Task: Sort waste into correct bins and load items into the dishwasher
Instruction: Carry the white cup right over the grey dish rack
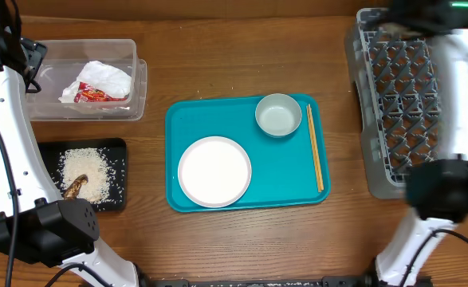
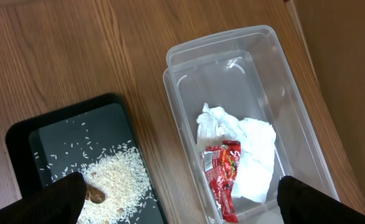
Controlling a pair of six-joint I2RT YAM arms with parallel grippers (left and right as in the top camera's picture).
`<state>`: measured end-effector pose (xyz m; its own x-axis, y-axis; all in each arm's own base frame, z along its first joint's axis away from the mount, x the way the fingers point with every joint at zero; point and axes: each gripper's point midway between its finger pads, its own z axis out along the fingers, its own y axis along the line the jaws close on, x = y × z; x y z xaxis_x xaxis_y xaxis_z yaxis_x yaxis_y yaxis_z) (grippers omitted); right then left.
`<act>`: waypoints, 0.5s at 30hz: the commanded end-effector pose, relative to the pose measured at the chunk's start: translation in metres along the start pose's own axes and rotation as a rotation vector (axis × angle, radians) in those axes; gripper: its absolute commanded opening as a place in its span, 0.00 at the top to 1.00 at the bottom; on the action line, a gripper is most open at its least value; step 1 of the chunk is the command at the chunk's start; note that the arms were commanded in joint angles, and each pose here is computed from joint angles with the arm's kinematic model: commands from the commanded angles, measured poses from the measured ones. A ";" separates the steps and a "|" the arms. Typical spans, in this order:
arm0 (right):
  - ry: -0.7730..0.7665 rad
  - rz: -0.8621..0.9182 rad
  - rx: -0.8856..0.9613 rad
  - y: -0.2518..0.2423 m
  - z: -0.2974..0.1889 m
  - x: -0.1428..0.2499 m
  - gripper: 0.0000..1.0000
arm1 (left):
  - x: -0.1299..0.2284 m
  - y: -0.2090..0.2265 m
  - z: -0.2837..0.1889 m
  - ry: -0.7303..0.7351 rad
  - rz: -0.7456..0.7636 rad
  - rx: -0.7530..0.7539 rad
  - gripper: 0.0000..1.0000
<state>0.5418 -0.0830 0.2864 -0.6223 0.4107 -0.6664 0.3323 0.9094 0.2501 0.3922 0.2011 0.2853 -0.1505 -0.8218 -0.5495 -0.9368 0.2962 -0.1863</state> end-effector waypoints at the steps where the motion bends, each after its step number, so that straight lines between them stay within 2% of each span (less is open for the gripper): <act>1: -0.052 0.099 -0.168 -0.055 -0.025 -0.035 0.96 | -0.002 0.000 0.000 -0.015 0.002 -0.009 0.00; 6: -0.135 0.226 -0.360 -0.155 -0.028 -0.063 0.96 | -0.002 0.000 0.000 -0.016 0.002 -0.010 0.00; 10: -0.178 0.314 -0.444 -0.217 -0.017 -0.066 0.96 | -0.002 0.000 0.000 -0.016 0.002 -0.010 0.00; 15: -0.174 0.427 -0.506 -0.263 0.022 -0.055 0.96 | -0.002 0.000 0.000 -0.015 0.002 -0.009 0.00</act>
<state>0.4929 -0.3623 0.2669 -0.3109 0.7099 -0.6319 0.2129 0.7000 0.6816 0.3922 0.2011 0.2853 -0.1505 -0.8218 -0.5495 -0.9368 0.2962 -0.1863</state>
